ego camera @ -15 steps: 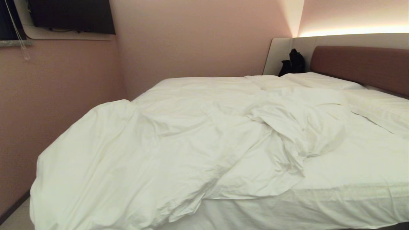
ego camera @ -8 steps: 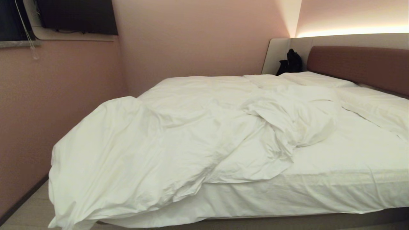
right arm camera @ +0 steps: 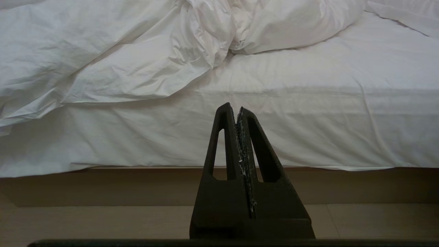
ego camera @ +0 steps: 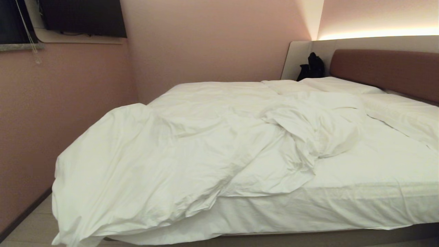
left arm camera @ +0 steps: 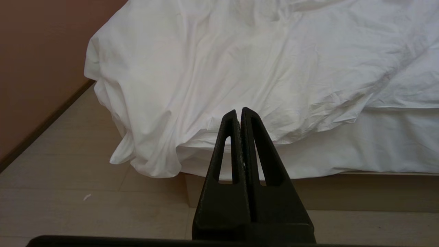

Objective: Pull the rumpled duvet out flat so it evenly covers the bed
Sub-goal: Flatten the corners of the folded blanket

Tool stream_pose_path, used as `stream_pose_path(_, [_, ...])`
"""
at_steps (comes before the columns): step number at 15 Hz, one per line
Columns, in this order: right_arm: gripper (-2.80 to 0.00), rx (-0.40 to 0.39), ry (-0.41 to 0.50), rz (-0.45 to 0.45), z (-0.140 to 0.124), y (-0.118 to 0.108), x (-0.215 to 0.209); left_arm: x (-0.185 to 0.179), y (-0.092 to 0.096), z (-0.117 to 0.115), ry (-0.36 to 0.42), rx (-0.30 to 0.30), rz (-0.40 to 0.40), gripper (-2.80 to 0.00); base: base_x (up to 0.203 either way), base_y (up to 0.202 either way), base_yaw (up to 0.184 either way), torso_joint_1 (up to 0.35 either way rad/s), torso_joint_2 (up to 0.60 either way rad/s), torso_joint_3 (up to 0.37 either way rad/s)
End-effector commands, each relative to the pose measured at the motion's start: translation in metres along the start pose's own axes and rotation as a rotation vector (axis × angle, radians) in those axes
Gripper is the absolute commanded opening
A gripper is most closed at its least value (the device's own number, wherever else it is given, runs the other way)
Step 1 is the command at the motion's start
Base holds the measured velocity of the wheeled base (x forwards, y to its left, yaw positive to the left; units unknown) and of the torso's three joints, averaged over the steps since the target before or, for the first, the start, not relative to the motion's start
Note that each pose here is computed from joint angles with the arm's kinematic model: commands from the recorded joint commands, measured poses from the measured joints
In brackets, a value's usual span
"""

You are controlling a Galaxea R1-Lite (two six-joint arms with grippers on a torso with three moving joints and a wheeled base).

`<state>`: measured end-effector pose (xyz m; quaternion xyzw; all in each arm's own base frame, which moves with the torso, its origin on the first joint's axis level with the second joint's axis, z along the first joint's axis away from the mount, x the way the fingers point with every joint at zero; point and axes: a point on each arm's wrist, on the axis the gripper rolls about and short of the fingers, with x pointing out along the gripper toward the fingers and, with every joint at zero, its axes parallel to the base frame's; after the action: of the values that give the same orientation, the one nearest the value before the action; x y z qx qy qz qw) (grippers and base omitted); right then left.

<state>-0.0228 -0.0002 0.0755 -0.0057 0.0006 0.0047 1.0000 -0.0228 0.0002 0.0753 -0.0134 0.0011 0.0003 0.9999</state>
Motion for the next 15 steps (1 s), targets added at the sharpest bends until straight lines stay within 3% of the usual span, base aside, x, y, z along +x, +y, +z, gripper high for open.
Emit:
stream_pose_path(1, [-2.80,-0.001,0.000,0.000,0.0002,0.0000,0.0000,0.0000,0.0000,0.0000,-0.001,-0.001,0.001,-2.80,0.000,0.000,0.000,0.000,0.00,0.000])
stream_pose_path(4, [-2.80,-0.001,-0.001,0.001,0.0004,0.0000,0.0000,0.0000,0.0001,0.0000,-0.001,-0.002,0.002,-2.80,0.000,0.059,-0.001,0.003,0.00,0.001])
stream_pose_path(15, [-2.80,-0.001,0.000,0.000,0.0002,0.0000,0.0000,0.0000,0.0000,-0.0001,0.001,-0.001,0.001,-2.80,0.000,0.193,0.000,0.002,0.00,0.004])
